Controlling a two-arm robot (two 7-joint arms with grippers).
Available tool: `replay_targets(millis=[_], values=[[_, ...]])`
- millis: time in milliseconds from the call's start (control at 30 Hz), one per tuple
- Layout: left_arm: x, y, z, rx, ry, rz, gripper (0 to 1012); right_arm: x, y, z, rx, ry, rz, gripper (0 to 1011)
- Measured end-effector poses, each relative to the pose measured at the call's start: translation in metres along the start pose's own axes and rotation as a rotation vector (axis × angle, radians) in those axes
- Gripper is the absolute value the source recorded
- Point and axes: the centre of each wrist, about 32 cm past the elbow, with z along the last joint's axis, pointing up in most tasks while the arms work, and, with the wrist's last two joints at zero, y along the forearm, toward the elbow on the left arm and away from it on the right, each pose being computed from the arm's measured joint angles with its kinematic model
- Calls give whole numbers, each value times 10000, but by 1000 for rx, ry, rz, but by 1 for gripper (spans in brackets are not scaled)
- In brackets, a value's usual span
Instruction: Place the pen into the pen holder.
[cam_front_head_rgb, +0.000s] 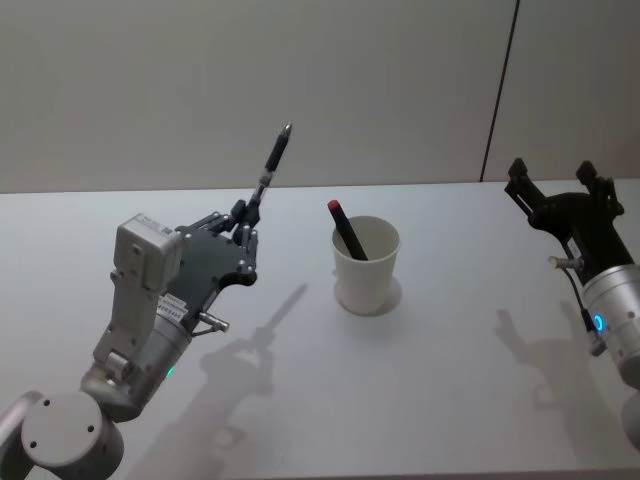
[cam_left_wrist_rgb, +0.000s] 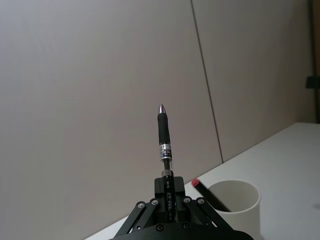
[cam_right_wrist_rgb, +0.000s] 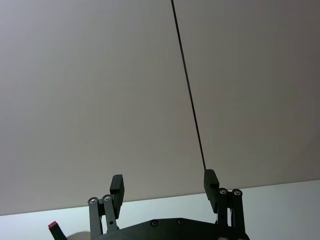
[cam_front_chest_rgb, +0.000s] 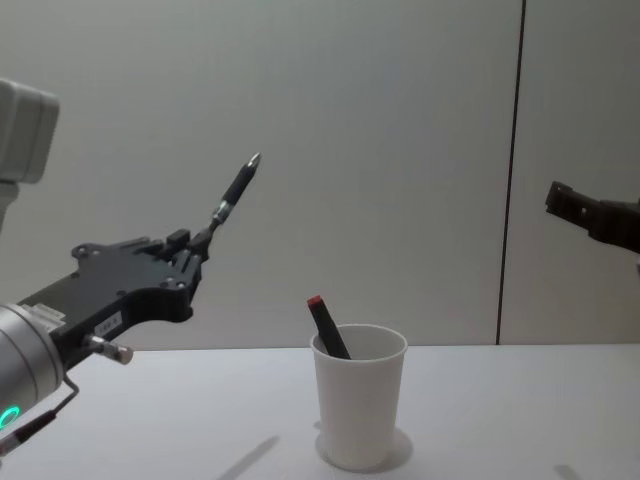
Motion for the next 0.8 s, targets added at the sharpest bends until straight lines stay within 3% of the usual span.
replay_targets(millis=[467, 600, 800], values=[[90, -115, -145, -170, 34, -195, 119, 0, 0, 0, 0, 0, 0, 1001], [106, -145, -180, -199, 44, -235, 119, 0, 0, 0, 0, 0, 0, 1001], [140, -221, -260, -264, 69, -334, 119, 0, 0, 0, 0, 0, 0, 1001]])
